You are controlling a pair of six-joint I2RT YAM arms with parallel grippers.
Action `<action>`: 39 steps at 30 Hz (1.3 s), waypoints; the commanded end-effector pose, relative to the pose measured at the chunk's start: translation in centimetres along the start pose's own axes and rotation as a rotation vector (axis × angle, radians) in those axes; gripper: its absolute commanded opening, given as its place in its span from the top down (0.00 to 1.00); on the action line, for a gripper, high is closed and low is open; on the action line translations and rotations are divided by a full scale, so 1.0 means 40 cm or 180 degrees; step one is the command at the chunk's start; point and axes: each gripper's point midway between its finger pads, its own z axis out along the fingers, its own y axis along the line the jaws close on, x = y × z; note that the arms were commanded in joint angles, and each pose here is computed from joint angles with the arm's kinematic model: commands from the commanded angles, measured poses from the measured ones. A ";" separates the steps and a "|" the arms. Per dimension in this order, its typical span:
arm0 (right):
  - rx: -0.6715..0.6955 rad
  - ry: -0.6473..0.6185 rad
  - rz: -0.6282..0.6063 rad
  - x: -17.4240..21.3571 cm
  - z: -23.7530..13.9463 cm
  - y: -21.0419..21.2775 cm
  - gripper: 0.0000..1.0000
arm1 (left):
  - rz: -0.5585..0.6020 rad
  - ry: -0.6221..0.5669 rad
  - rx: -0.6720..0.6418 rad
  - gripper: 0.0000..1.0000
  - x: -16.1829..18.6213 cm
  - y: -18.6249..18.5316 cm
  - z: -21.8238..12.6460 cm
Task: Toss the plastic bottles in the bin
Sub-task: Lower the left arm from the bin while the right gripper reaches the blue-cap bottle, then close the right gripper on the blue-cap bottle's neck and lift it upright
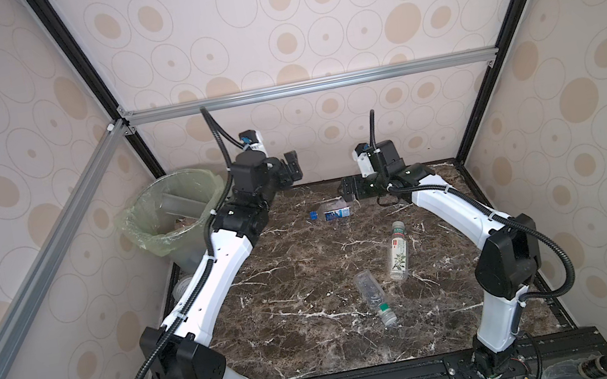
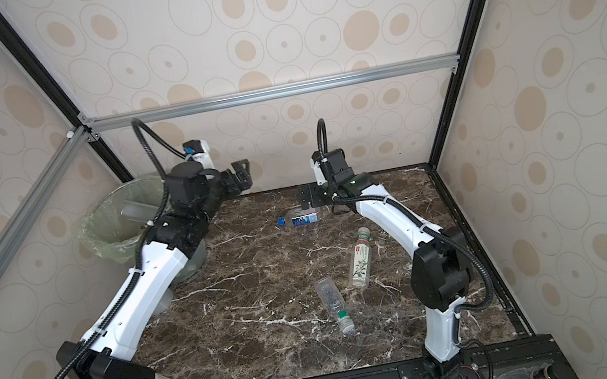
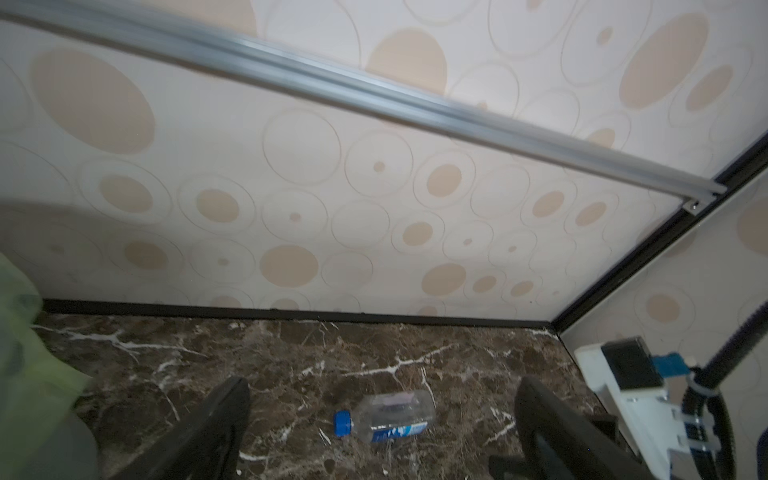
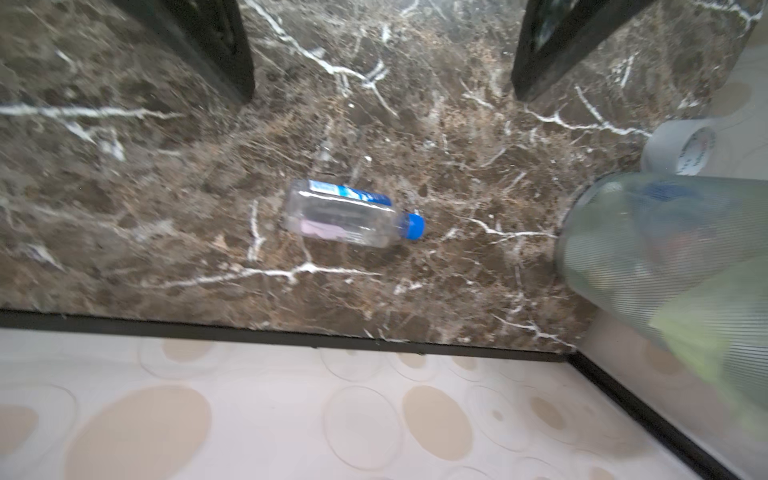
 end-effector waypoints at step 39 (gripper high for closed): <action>-0.0645 0.0552 0.0117 0.056 0.455 0.010 0.00 | -0.0762 0.0969 0.0116 0.01 0.436 0.074 0.022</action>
